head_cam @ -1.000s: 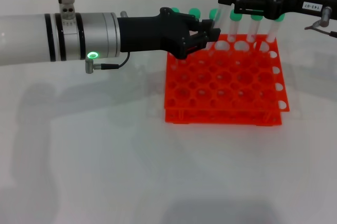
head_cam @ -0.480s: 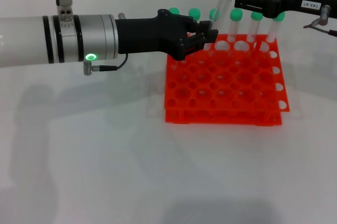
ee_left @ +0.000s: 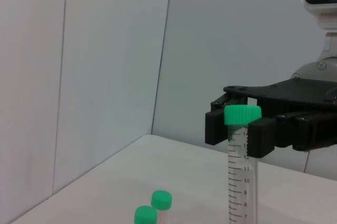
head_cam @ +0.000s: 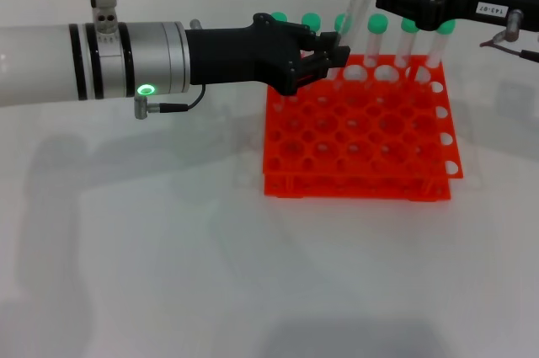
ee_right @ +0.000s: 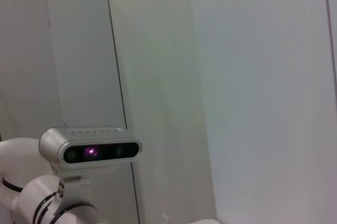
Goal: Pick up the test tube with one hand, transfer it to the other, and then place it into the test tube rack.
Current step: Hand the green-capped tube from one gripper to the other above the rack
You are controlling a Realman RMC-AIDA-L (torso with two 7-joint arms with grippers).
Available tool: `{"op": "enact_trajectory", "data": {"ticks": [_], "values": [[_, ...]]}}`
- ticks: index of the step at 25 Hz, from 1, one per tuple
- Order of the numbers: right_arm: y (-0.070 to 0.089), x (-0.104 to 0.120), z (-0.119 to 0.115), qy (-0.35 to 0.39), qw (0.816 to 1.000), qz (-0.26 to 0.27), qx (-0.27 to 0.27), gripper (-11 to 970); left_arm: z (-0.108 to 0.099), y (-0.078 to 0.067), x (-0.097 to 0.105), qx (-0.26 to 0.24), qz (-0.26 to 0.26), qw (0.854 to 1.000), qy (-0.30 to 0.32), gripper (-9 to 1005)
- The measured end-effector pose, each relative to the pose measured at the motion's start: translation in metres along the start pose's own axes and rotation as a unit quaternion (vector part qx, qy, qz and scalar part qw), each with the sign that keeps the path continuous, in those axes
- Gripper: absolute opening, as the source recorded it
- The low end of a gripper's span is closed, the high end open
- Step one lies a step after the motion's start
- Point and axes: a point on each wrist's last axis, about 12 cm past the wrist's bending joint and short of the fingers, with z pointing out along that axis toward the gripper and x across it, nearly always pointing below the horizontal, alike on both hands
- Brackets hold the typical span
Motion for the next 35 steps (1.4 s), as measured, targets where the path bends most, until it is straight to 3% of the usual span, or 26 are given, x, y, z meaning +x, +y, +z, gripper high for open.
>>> {"op": "enact_trajectory", "data": {"ticks": [7, 17, 23, 30, 35], "values": [[0.0, -0.001, 0.0, -0.003, 1.0, 0.001, 0.001, 259, 0.0, -0.001, 0.0, 0.002, 0.0, 1.0, -0.002, 166], [0.0, -0.002, 0.001, -0.006, 1.0, 0.0, 0.001, 258, -0.001, -0.001, 0.0, 0.003, 0.001, 1.0, -0.002, 142], [0.0, -0.002, 0.001, -0.006, 1.0, 0.0, 0.001, 258, -0.002, -0.001, 0.0, 0.002, -0.017, 1.0, -0.003, 60], [-0.001, -0.002, -0.001, -0.006, 1.0, -0.002, 0.005, 258, -0.009, 0.002, 0.0, -0.008, -0.06, 0.998, -0.004, 216], [-0.001, 0.0, -0.002, -0.007, 1.0, -0.001, 0.009, 258, -0.034, 0.004, 0.0, -0.034, -0.083, 0.996, -0.013, 390]]}}
